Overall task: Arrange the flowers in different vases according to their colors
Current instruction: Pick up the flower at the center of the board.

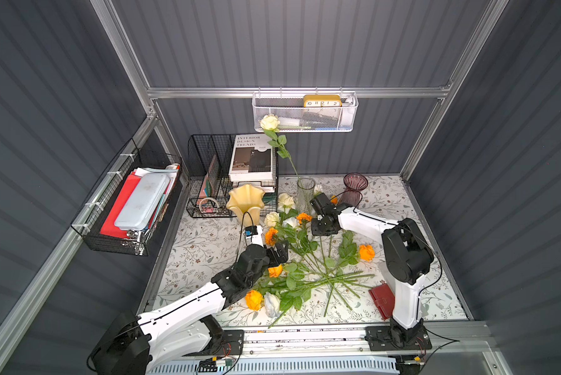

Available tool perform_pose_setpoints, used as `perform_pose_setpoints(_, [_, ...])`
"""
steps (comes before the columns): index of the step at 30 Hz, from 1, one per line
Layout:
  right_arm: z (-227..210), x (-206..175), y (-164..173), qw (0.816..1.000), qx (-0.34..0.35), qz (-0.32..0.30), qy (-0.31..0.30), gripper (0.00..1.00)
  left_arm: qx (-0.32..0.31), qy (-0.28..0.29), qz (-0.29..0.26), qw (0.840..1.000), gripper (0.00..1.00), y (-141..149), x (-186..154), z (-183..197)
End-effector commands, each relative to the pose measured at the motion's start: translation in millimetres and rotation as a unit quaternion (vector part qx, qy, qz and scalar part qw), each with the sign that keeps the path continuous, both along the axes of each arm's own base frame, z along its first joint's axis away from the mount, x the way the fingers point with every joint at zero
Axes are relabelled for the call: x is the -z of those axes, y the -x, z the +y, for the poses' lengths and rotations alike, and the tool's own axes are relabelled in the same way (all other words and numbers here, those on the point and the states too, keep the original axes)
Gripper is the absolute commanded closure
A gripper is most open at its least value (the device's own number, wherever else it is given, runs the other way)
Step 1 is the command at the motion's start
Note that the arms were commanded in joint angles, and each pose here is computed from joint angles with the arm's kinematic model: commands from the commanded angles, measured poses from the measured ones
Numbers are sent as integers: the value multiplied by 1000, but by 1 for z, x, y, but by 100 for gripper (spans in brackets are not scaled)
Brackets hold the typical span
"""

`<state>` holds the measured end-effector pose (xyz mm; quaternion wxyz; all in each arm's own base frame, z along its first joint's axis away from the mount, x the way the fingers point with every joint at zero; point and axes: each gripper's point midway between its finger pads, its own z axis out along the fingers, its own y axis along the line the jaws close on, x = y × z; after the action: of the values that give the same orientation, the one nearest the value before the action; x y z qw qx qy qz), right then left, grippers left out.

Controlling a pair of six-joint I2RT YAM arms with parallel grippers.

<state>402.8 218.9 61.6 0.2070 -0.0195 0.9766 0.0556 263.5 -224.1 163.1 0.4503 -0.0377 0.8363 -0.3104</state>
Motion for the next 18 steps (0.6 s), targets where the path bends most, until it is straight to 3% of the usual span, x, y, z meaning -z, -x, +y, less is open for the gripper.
perform_pose_setpoints(1, [-5,-38,-6,999,-5,-38,-3,100,-9,-10,7,1000,1,1,8,7])
perform_pose_setpoints(9, [-20,-91,-8,994,4,-111,-24,100,-9,-10,6,1000,1,1,9,6])
perform_pose_setpoints(18, [-14,-194,-22,959,-22,-269,-81,100,-9,-14,6,1000,1,0,10,6])
